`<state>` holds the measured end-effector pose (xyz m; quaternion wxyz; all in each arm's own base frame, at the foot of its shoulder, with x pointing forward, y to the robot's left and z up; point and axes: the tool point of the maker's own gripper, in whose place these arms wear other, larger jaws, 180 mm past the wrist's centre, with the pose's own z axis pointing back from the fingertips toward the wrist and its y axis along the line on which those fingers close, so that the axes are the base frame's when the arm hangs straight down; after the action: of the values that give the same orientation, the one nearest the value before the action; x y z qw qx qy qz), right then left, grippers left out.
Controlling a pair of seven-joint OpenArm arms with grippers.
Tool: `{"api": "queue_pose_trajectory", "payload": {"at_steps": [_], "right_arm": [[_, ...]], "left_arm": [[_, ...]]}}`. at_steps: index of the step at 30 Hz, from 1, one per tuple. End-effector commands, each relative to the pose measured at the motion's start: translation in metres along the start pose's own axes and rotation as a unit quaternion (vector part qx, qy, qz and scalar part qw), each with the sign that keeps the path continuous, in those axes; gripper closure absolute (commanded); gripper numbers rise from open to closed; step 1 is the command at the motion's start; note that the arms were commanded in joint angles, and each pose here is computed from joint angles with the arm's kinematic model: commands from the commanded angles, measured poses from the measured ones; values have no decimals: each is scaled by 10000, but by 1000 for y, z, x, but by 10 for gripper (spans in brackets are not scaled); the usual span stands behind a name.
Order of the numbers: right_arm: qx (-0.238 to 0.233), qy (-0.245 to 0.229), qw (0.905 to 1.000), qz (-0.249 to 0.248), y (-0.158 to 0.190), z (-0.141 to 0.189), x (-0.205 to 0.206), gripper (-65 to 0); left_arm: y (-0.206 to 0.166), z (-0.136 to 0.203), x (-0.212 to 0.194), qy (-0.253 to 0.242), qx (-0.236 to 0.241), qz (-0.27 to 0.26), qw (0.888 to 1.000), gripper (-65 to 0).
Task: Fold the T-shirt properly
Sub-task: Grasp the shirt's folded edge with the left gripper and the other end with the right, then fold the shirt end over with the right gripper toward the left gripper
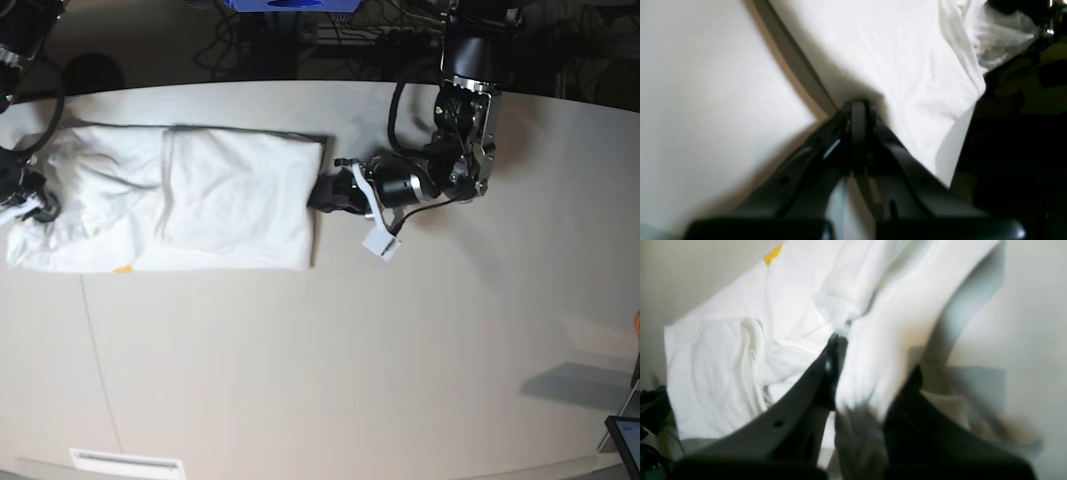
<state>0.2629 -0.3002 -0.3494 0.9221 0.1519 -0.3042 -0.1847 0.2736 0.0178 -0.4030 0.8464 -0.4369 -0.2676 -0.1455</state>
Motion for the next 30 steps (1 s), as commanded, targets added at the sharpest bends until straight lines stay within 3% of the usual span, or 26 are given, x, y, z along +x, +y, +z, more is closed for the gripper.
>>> {"api": "queue_pose_trajectory", "payload": {"at_steps": [1,11,15,21,30], "right_arm": [[76,-310,9993,174,9,10,21,-1],[191,-331,9987,343,51,10,23,-1],[-156,-538,9962,665,53,14,29,-1],[-377,-429,9890,1361,75,5,16,-1],[-172,-408,9887,1433,94,0,8,0]], "left_arm": [[-7,-2,18,-185,-91,-70,9998,0],[-41,-35,49,-265,-477,-125,9984,0],[-41,-47,46,-191,-544,89,9983,0],[-38,-47,43,-160,-520,136,9984,0],[-19,-32,40,-72,-283,53,9996,0]]}}
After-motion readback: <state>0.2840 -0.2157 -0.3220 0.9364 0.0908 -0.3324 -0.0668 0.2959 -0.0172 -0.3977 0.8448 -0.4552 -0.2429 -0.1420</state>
